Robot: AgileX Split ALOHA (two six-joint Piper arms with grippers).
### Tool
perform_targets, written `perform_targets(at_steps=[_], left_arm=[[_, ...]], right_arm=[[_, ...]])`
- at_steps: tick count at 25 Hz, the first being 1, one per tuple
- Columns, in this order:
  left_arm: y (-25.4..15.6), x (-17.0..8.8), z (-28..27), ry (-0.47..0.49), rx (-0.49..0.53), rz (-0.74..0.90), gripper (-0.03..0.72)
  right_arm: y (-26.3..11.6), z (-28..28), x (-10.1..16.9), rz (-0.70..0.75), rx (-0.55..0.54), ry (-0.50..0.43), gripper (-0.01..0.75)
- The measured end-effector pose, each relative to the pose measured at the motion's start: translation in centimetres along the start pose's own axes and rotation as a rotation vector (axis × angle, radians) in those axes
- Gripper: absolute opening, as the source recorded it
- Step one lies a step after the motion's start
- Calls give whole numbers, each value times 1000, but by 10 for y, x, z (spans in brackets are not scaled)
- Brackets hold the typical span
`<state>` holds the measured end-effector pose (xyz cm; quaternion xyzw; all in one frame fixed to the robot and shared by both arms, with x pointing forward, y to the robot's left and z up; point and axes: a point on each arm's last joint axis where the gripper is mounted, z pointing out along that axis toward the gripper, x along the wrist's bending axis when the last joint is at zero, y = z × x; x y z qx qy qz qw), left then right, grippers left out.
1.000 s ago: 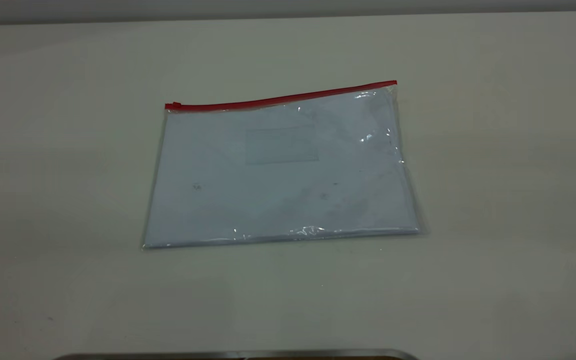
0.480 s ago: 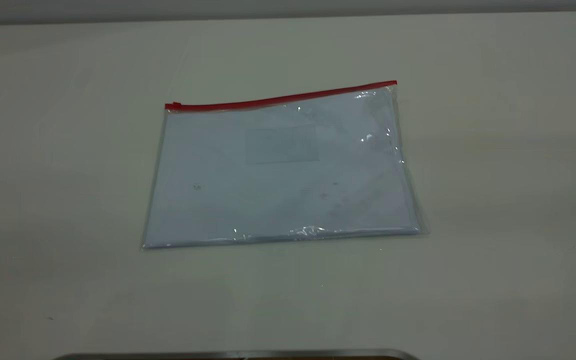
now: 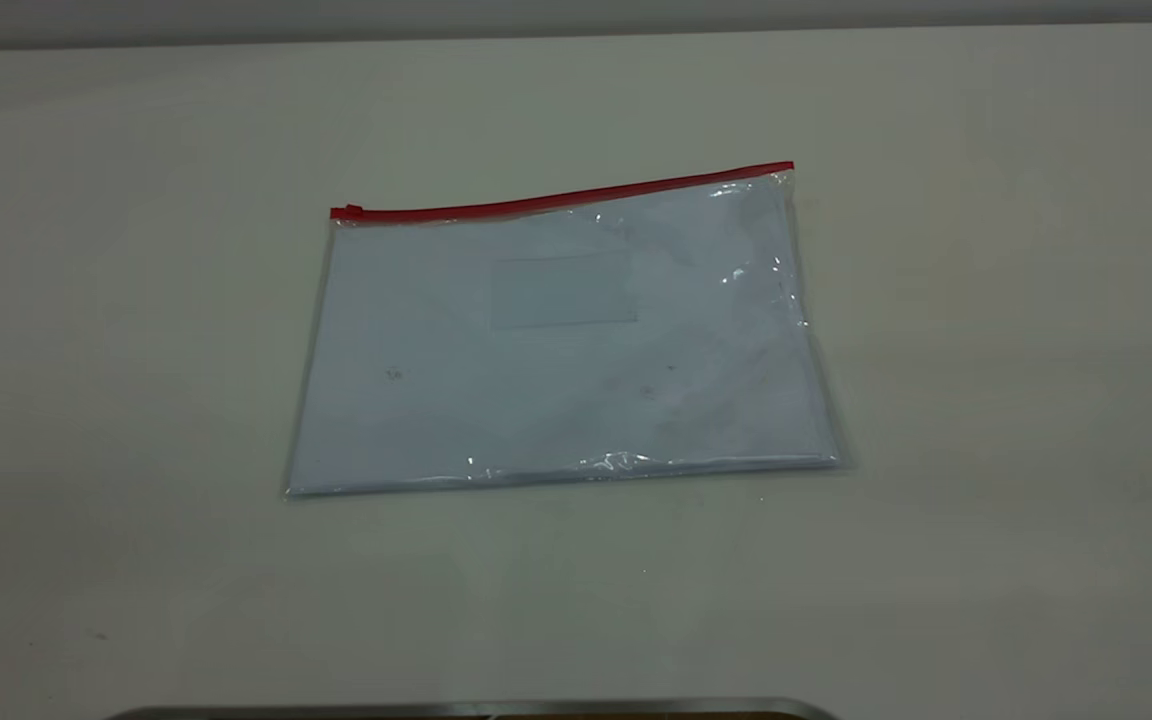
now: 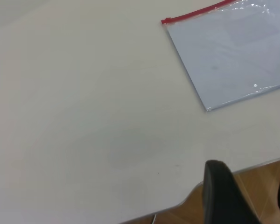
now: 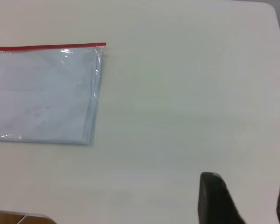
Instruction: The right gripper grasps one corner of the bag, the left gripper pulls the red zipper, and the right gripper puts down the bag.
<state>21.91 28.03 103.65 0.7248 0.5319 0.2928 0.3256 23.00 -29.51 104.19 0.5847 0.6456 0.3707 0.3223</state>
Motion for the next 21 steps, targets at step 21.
perform_targets(at_steps=[21], left_arm=[[0, 0, 0, -15, -3, 15, 356]], right_arm=[[0, 0, 0, 1, -1, 3, 361]])
